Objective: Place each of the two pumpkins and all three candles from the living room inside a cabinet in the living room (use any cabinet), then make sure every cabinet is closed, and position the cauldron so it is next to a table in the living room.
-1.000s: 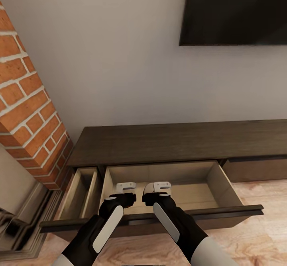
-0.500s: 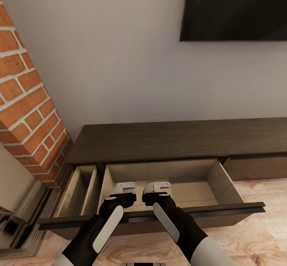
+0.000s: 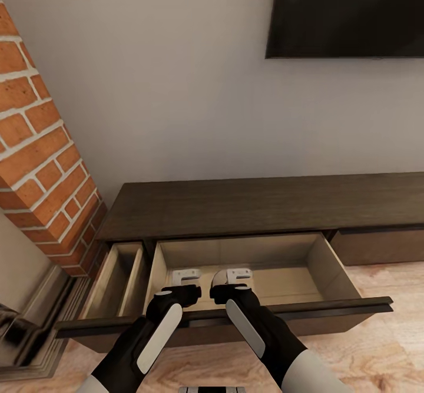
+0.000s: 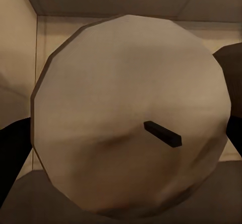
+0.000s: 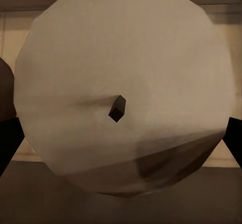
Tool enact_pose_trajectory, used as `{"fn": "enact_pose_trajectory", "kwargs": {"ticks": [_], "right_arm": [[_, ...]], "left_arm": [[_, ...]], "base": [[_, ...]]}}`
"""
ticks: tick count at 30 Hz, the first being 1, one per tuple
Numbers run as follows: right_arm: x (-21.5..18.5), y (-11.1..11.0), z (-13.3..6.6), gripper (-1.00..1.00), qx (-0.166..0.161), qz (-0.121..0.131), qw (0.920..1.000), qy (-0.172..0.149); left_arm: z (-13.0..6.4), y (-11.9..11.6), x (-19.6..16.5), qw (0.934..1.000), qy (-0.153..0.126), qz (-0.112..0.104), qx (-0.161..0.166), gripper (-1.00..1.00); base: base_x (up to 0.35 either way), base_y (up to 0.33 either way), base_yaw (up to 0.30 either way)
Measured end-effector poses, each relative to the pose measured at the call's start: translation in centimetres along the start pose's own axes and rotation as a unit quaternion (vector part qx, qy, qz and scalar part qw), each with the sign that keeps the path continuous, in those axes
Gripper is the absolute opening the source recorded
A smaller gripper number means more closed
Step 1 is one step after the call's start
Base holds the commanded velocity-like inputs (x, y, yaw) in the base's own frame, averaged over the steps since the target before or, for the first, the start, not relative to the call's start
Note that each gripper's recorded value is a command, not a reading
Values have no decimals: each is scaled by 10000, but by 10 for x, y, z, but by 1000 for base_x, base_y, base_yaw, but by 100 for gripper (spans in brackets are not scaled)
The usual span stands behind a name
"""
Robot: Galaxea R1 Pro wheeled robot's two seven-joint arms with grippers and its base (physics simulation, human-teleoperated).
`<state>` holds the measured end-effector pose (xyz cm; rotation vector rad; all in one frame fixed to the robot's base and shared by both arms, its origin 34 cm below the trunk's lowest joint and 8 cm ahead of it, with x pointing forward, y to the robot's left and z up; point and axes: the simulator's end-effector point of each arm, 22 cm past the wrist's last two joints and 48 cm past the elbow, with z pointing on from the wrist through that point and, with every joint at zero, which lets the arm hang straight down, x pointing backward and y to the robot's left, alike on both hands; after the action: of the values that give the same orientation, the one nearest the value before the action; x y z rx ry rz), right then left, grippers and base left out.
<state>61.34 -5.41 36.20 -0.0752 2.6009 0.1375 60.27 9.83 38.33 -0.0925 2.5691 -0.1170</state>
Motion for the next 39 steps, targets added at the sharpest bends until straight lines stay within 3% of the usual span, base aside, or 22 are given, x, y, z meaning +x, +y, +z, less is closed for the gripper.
{"fn": "enact_pose_trajectory", "kwargs": {"ticks": [23, 39], "right_arm": [[0, 0, 0, -100, -1, -2, 10000, 0], [13, -1, 13, -100, 2, -4, 10000, -1]], "left_arm": [[-1, -1, -1, 10000, -12, -9, 13, -100], [12, 2, 12, 10000, -16, -15, 11, -100]], "base": [[50, 0, 0], [0, 0, 0]]}}
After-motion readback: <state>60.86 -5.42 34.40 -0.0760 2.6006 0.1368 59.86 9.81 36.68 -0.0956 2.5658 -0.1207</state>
